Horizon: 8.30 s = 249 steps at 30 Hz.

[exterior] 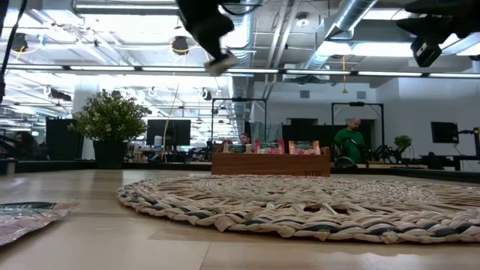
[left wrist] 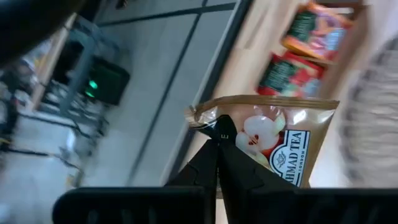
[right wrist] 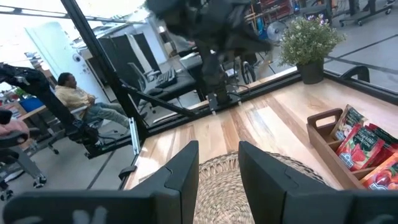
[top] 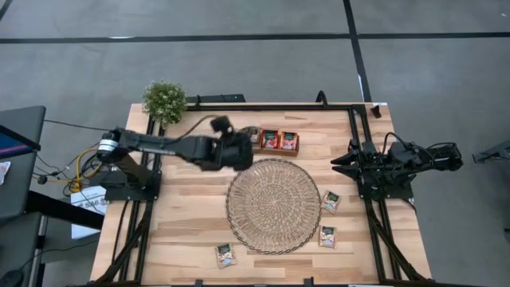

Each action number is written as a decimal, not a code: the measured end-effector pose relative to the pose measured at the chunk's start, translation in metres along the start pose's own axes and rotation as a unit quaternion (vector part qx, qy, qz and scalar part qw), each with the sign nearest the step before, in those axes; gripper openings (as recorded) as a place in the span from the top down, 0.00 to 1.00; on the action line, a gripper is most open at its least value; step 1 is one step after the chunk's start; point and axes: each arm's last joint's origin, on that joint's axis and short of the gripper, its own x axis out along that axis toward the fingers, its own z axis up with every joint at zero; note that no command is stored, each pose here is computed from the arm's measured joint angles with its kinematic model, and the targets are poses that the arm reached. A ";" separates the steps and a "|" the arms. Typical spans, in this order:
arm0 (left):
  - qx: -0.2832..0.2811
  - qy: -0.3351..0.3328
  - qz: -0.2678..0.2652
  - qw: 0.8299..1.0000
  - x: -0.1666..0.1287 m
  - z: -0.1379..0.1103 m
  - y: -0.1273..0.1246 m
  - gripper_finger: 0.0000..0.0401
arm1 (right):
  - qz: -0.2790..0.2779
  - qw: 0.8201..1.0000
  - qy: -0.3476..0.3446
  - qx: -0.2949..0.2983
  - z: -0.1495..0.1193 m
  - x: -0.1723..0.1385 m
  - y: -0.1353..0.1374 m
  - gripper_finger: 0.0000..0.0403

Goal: Pick & Place Tea
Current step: Put the brown tea bag into the left section of the wooden organizer

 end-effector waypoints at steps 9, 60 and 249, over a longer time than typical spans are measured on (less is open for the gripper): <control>0.143 0.014 0.017 0.989 0.077 0.011 -0.009 1.00 | -0.007 1.000 -0.003 0.001 0.000 0.000 0.000 0.74; 0.234 0.098 0.043 0.966 0.175 -0.023 -0.062 1.00 | -0.024 1.000 0.006 0.006 -0.002 0.000 -0.002 0.74; -0.200 0.369 -0.292 0.859 -0.066 -0.129 -0.216 0.70 | -0.026 1.000 0.014 -0.001 -0.004 0.000 -0.003 0.74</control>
